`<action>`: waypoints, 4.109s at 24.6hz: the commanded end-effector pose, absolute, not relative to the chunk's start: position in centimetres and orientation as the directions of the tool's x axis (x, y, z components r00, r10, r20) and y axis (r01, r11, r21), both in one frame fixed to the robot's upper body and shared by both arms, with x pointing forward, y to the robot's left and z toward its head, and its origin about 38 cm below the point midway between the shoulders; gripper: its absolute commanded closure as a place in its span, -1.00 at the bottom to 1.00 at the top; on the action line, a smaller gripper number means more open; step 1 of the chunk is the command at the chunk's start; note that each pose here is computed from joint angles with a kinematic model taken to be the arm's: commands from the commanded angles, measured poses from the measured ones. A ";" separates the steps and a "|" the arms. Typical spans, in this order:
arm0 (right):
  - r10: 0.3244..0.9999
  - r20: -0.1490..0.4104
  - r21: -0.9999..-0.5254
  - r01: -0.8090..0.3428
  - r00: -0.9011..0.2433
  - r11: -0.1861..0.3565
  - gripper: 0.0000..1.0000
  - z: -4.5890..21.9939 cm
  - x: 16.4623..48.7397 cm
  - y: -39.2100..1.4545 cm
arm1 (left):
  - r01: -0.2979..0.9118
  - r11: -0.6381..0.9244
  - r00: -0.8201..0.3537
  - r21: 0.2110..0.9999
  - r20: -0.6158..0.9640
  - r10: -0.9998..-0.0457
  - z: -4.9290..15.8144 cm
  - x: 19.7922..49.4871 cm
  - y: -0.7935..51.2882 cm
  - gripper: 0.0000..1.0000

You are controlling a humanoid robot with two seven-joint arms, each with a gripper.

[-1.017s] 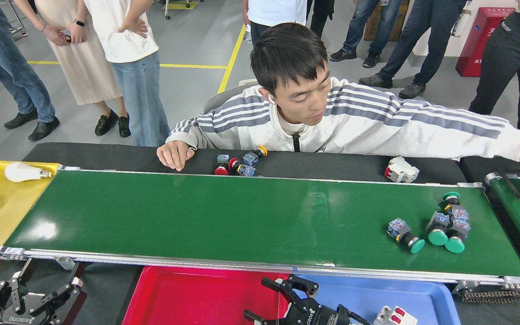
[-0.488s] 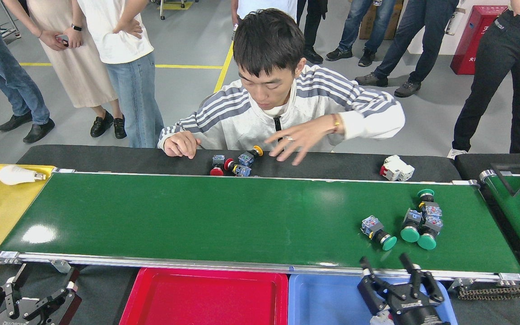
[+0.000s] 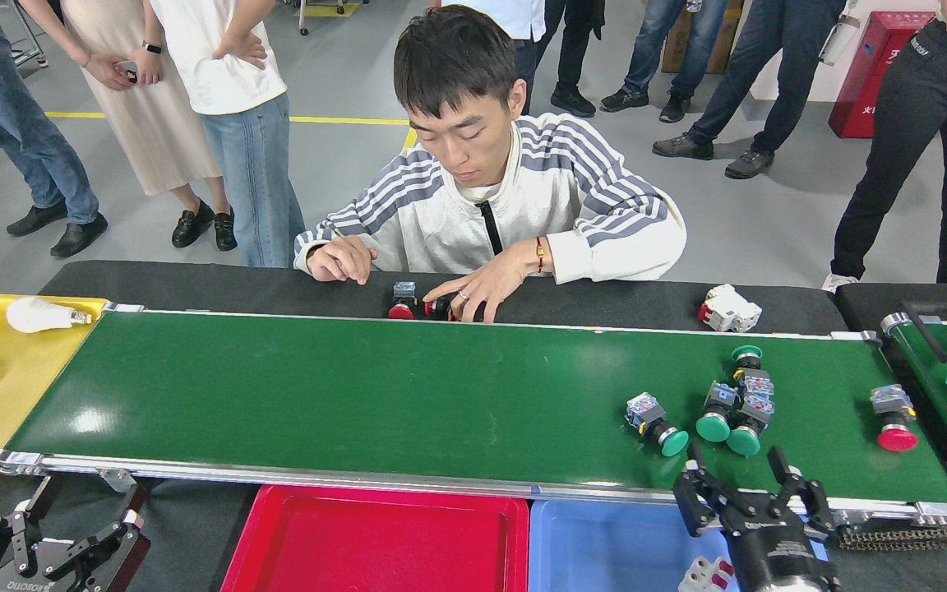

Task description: Pick switch part from conveyor to tray

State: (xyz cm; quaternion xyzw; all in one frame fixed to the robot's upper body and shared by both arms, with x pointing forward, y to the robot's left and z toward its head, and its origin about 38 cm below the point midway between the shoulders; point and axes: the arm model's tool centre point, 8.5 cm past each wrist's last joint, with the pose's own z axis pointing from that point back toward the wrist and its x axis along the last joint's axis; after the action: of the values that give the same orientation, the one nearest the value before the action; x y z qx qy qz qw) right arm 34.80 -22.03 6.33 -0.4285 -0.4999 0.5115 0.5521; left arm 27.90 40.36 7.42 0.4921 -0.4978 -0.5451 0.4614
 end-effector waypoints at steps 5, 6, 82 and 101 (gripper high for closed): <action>0.993 0.092 -0.978 -0.194 -0.068 0.077 -1.00 5.4 38.0 -17.9 | -0.005 -0.094 -0.080 0.996 -0.094 -0.992 8.2 28.2 40.8 -1.00; 0.994 0.085 -0.977 -0.201 -0.069 0.070 -1.00 5.3 38.6 -17.3 | -0.004 -0.094 -0.081 0.996 -0.094 -0.992 8.2 28.2 40.8 -1.00; 0.990 0.118 -0.980 -0.169 -0.078 0.104 -1.00 4.5 43.7 -14.7 | 0.077 -0.236 -0.565 0.969 -0.152 -0.811 6.2 45.7 14.2 -1.00; 0.974 0.065 -0.991 -0.131 -0.217 0.037 0.60 6.1 44.3 -13.7 | 0.138 -0.230 -0.502 0.963 -0.133 -0.854 5.3 48.0 14.9 0.30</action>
State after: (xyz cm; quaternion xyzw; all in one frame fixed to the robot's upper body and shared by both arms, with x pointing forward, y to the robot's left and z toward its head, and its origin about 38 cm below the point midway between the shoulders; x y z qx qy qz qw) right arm 43.88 -13.92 4.51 -0.3853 -0.5156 0.5781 0.5016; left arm 47.19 14.99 3.92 0.3397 -0.4977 -0.7120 0.3605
